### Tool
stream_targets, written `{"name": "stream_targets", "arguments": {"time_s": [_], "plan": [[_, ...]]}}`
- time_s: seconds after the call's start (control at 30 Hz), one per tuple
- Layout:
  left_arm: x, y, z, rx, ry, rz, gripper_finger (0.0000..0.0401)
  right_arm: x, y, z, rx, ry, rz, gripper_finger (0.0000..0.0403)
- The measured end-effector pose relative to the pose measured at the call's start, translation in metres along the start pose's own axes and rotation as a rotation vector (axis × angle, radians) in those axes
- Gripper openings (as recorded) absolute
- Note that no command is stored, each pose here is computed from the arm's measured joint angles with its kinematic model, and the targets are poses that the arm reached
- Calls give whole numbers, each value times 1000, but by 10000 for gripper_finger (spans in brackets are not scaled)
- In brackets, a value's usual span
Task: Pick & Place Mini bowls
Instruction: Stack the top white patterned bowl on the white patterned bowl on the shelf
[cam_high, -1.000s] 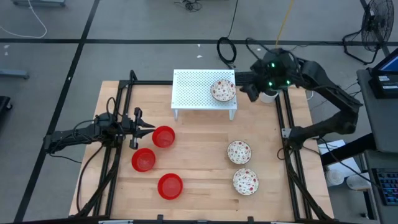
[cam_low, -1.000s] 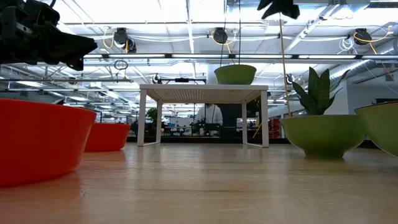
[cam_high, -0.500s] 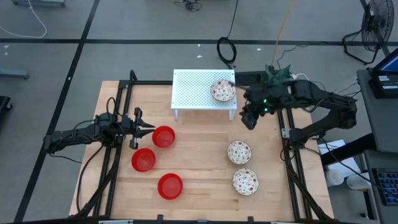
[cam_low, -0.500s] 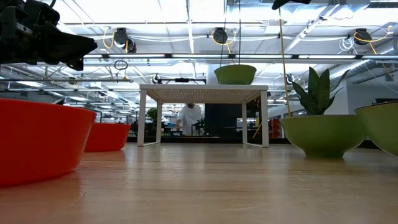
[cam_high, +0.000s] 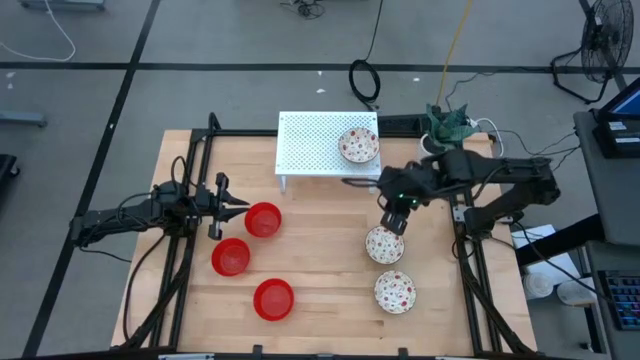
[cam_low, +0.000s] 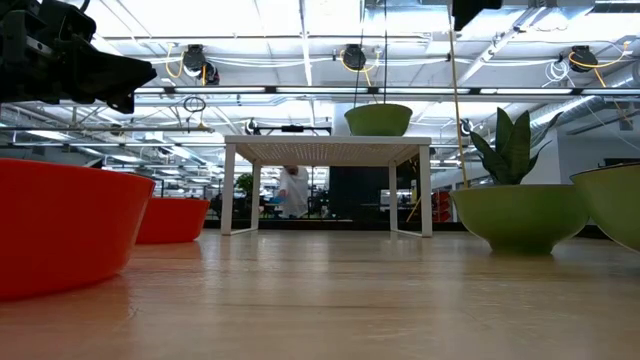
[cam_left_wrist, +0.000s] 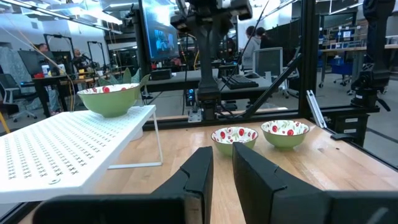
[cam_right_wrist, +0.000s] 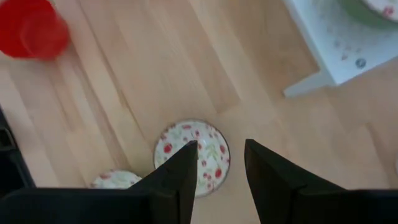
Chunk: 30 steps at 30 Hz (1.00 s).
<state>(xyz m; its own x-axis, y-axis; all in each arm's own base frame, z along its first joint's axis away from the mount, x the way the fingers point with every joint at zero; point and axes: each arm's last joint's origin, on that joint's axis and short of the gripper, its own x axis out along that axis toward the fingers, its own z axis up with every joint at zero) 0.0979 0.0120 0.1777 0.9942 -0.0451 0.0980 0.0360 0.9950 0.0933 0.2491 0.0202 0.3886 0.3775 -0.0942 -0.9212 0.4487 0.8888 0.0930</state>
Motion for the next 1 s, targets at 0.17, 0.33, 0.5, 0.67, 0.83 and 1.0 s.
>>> {"name": "stream_targets", "arguments": {"time_s": [0.17,0.33,0.5,0.67,0.83,1.0], "plan": [[0,0,0,0,0,0,65,10,4,-1,-25,62,-35,120],[0,0,0,0,0,0,65,15,6,1,-48,77,-42,120],[0,0,0,0,0,0,65,25,4,-5,-56,122,-70,122],[0,0,0,0,0,0,65,41,-3,-18,-58,191,-114,125],[0,0,0,0,0,0,65,55,-11,-29,-39,231,-144,149],[0,0,0,0,0,0,65,70,-16,-40,-33,264,-166,164]]}}
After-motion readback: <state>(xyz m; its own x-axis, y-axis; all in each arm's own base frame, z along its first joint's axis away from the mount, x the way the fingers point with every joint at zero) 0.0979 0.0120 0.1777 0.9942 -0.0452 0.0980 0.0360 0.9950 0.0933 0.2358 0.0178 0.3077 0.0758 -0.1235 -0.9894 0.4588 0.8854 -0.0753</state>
